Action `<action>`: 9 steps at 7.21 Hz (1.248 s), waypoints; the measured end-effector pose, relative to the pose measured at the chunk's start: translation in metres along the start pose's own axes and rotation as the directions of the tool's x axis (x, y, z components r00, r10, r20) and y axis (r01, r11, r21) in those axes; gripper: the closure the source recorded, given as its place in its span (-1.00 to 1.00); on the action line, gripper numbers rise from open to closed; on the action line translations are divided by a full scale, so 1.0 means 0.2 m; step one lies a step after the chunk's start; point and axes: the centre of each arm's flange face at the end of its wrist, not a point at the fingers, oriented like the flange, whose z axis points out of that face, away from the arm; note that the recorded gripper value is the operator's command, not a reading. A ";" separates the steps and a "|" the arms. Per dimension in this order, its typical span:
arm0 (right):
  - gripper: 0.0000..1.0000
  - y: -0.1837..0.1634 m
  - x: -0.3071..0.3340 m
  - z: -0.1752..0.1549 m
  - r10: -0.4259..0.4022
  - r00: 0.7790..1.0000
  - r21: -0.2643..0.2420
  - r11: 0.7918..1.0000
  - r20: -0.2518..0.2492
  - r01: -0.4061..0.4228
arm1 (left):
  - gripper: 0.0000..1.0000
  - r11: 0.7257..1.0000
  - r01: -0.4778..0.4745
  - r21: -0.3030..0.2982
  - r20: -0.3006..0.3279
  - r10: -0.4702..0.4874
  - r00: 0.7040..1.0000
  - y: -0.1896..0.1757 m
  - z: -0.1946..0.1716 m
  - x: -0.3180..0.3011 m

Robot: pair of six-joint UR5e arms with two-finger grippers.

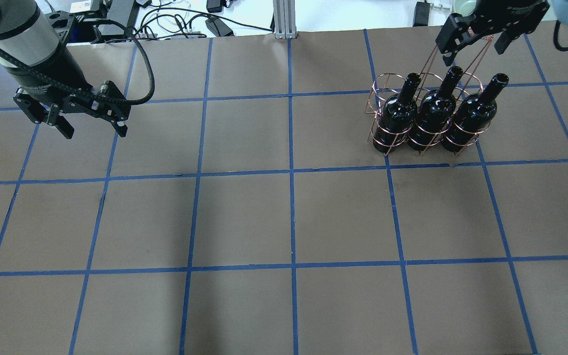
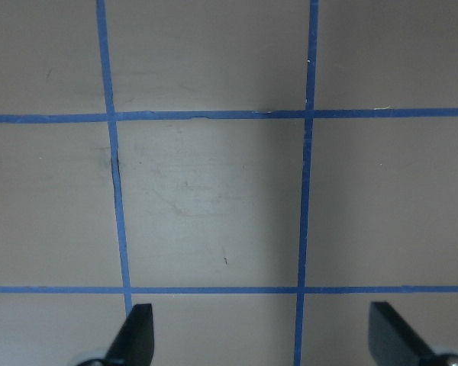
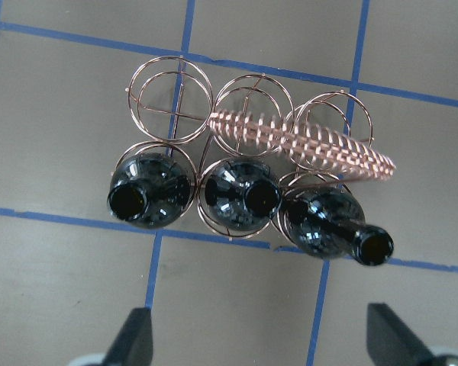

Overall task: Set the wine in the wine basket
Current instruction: 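Open the right gripper and raise it away from the basket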

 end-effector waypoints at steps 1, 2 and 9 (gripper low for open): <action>-1.00 0.11 -0.03 -0.14 0.022 1.000 -0.001 1.000 0.000 -0.022 | -1.00 1.000 -0.012 0.026 -0.016 0.013 1.000 -0.02 -0.02 0.04; -1.00 0.20 -0.07 -0.21 0.076 0.997 -0.016 0.997 0.006 -0.076 | -1.00 0.997 -0.035 0.062 -0.018 0.036 0.999 -0.03 -0.05 0.11; -1.00 0.27 -0.36 -0.16 0.212 0.977 -0.052 0.976 0.022 -0.211 | -1.00 0.986 -0.075 0.148 -0.006 0.076 0.997 0.07 -0.22 0.23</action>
